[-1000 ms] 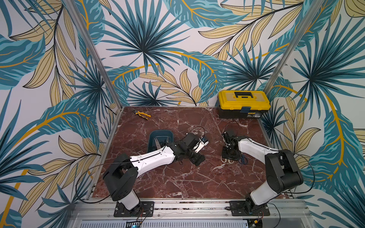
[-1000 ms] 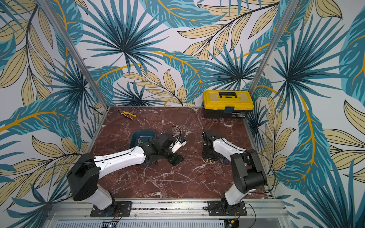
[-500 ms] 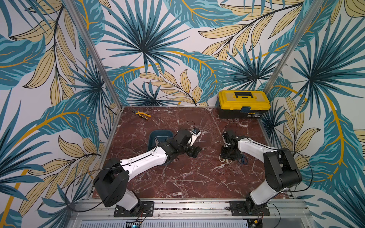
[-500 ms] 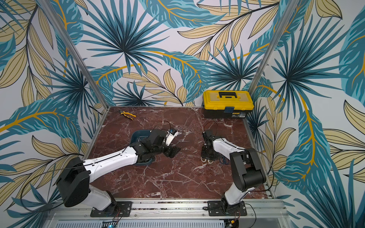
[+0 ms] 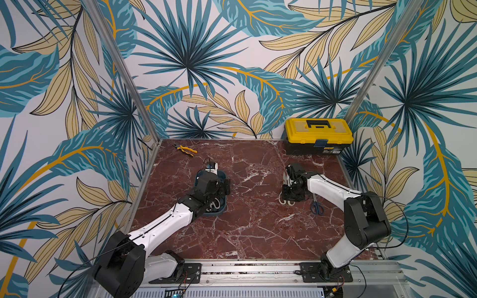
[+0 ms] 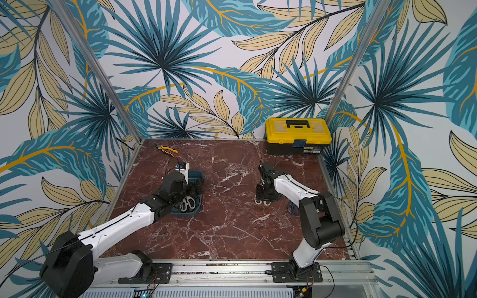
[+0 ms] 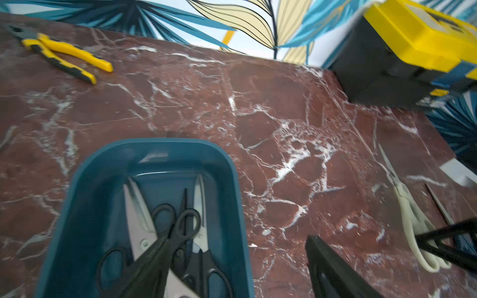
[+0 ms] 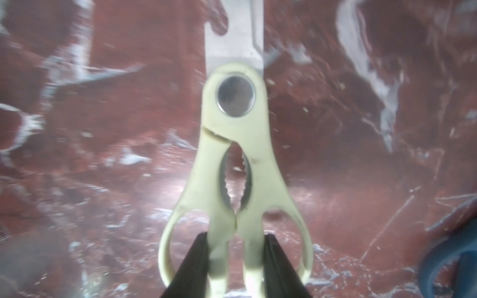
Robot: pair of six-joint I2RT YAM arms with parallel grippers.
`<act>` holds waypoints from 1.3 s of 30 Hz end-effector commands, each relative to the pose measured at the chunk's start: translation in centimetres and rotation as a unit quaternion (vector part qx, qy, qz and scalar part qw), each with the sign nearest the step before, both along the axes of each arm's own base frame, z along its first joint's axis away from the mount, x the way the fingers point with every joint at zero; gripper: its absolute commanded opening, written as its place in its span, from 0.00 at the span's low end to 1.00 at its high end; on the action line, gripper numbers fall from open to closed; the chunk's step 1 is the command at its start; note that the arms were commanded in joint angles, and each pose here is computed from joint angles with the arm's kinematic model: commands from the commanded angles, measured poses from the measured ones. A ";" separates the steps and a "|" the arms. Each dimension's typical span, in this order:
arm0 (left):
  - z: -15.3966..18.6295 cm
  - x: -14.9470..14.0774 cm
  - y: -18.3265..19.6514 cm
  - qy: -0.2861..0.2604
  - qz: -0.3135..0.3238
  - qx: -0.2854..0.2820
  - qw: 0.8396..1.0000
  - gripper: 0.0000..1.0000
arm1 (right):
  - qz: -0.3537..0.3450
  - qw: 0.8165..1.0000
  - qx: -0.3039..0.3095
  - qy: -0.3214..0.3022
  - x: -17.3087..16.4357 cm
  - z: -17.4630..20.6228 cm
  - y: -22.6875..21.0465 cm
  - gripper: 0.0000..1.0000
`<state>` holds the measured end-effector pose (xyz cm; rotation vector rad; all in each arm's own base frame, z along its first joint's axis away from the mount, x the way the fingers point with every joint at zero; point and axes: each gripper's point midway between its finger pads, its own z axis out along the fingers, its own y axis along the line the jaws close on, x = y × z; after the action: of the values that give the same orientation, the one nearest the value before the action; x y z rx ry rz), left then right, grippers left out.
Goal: Put the scissors into the storage box
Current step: Pick up the scissors from the center of the board, then place the scissors in the storage box.
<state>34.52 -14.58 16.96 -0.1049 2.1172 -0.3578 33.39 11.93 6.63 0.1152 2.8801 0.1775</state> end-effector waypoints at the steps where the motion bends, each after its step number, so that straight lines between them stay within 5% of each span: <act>1: 1.2 -0.2 3.2 -0.018 0.074 -0.009 0.997 0.86 | 0.019 1.000 -0.004 -0.024 0.2 2.6 1.4 0.06; 13: 1.1 -3.4 11.9 -0.024 0.230 -0.032 0.972 0.88 | 0.163 0.982 0.072 -0.068 0.3 8.0 17.3 0.06; 21: 0.3 -4.3 12.8 -0.008 0.247 -0.020 0.969 0.88 | 0.234 0.964 0.122 -0.035 -1.6 6.5 26.9 0.06; 31: 0.3 -5.5 13.8 -0.008 0.262 -0.007 0.965 0.88 | 0.269 0.951 0.150 -0.012 -2.1 4.3 32.6 0.06; 39: 0.7 -4.9 13.8 -0.012 0.265 -0.005 0.964 0.89 | 0.221 0.958 0.179 0.020 -1.9 3.4 34.2 0.07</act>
<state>29.48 -1.17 17.57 -0.6451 1.9748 -0.0713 31.67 45.72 11.32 -0.5350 2.7827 0.7739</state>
